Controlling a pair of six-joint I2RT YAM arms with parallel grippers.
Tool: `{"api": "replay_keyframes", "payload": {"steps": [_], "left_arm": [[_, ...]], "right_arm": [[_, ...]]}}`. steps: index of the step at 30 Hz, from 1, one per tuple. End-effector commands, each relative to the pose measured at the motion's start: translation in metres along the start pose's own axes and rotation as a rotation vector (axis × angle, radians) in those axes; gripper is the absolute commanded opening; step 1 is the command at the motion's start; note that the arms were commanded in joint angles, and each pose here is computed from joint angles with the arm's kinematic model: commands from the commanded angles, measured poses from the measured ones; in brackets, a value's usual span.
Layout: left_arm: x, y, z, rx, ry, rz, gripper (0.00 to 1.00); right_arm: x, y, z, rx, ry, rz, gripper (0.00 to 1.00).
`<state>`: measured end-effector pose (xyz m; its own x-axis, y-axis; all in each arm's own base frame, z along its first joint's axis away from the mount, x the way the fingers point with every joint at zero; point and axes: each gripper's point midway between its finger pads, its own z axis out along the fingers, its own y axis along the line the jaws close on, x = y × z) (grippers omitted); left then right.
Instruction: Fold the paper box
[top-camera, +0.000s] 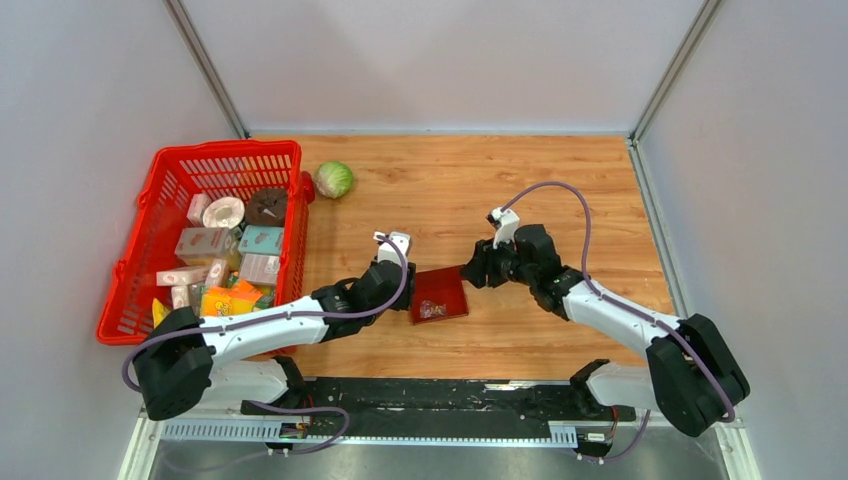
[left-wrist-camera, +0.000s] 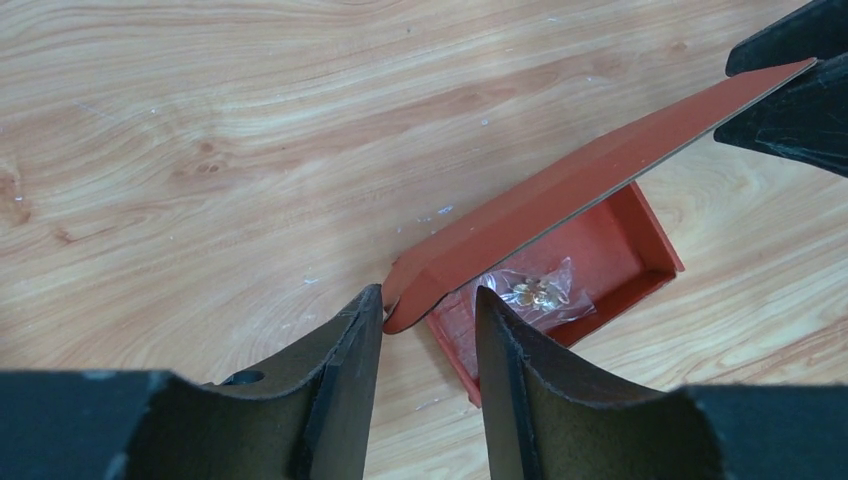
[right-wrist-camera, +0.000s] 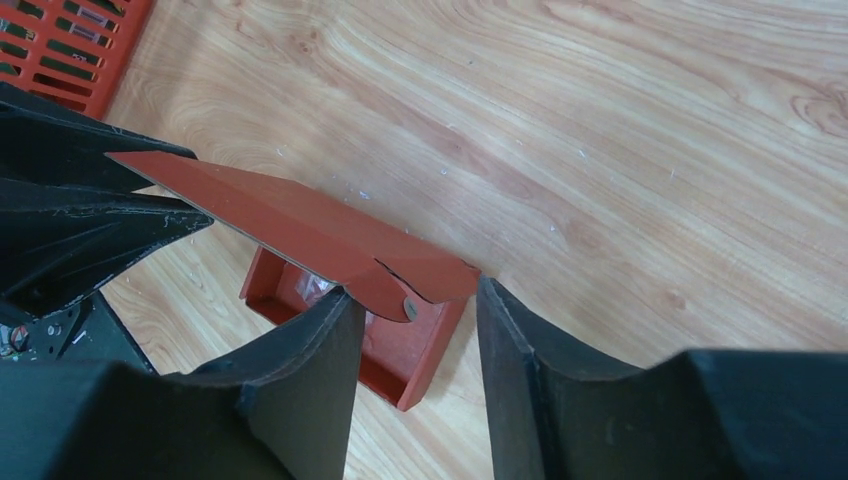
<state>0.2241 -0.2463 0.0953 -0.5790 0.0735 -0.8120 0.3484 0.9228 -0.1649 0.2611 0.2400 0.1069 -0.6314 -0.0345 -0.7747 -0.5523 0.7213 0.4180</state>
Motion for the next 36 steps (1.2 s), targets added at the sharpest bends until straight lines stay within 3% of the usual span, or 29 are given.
{"api": "replay_keyframes", "payload": {"steps": [1,11,24,28,36], "left_arm": [[-0.017,-0.005,-0.003,-0.003,-0.038,-0.037,0.47],[-0.02,-0.004,0.001,-0.037,-0.028,-0.025,0.34],[-0.037,-0.012,0.015,-0.123,-0.028,0.048,0.08],[-0.051,-0.012,0.022,-0.183,-0.046,0.071,0.0],[-0.077,-0.016,0.039,-0.271,-0.121,0.049,0.0]], "right_arm": [[-0.023,0.011,0.006,-0.04,-0.072,-0.082,0.46],[-0.018,0.016,0.008,-0.015,-0.076,-0.129,0.24],[-0.031,0.011,0.008,0.066,-0.164,-0.123,0.0],[-0.04,0.007,0.006,0.121,-0.214,-0.122,0.0],[-0.059,-0.01,0.005,0.246,-0.338,-0.077,0.0]]}}
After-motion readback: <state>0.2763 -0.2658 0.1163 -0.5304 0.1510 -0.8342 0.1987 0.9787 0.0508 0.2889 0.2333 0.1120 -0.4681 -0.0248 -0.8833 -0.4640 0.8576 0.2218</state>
